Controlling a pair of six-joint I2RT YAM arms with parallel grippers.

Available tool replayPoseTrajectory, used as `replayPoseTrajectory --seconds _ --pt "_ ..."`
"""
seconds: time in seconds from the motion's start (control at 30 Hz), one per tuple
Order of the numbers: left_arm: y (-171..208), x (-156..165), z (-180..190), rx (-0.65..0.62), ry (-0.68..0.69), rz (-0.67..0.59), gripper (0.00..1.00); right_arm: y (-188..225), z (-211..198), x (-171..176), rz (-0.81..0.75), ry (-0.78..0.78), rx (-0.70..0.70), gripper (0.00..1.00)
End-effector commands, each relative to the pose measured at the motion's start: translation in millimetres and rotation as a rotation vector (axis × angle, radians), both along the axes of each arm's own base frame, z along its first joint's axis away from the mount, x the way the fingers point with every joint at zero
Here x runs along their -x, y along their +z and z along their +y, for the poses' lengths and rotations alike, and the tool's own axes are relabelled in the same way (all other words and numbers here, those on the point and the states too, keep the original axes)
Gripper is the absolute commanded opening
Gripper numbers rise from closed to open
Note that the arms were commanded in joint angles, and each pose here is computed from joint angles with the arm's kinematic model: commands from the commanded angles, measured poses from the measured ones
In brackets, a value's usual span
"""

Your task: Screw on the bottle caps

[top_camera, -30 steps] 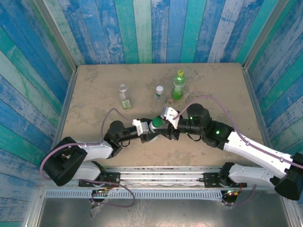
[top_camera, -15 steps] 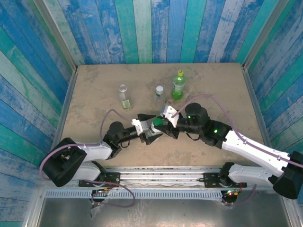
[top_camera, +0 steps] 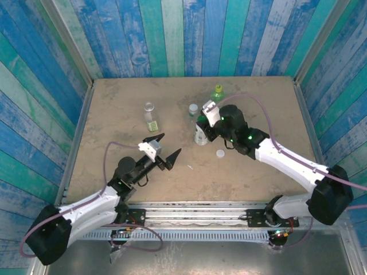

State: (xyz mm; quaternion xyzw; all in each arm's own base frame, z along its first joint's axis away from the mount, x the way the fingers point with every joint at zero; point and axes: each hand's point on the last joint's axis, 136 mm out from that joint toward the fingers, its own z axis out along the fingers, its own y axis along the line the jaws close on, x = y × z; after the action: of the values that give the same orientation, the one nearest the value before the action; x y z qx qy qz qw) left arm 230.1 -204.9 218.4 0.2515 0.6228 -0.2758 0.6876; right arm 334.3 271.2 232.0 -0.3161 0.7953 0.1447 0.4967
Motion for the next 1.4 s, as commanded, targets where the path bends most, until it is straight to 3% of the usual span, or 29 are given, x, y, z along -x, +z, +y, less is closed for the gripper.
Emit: replayPoseTrajectory --seconds 0.0,0.23,0.47,0.63,0.8,1.03,1.37 --pt "-21.0 -8.0 16.5 -0.012 0.104 0.091 0.94 13.0 -12.7 -31.2 -0.037 -0.103 -0.033 0.31" --pt "-22.0 -10.2 16.6 -0.011 0.111 0.102 0.94 -1.8 -28.1 -63.4 -0.012 -0.167 -0.024 0.32" --pt "-23.9 -12.5 17.7 -0.009 0.119 0.116 0.94 -21.4 -37.0 -71.6 0.031 -0.197 -0.04 0.36" --pt "-22.2 -20.6 25.7 0.002 0.177 0.121 0.94 -21.1 -38.9 -70.9 0.039 -0.198 -0.037 0.55" --pt "-20.6 -42.9 53.8 0.047 0.298 0.139 0.94 -4.7 -43.2 -66.5 0.015 -0.193 -0.03 0.66" --pt "-29.4 -72.8 77.0 0.012 0.416 0.164 0.94 21.8 -46.5 -49.0 -0.034 -0.136 -0.009 0.83" --pt "-36.5 -122.0 108.4 0.061 0.638 0.236 0.94 48.2 -48.1 -18.5 -0.095 -0.087 -0.02 0.91"
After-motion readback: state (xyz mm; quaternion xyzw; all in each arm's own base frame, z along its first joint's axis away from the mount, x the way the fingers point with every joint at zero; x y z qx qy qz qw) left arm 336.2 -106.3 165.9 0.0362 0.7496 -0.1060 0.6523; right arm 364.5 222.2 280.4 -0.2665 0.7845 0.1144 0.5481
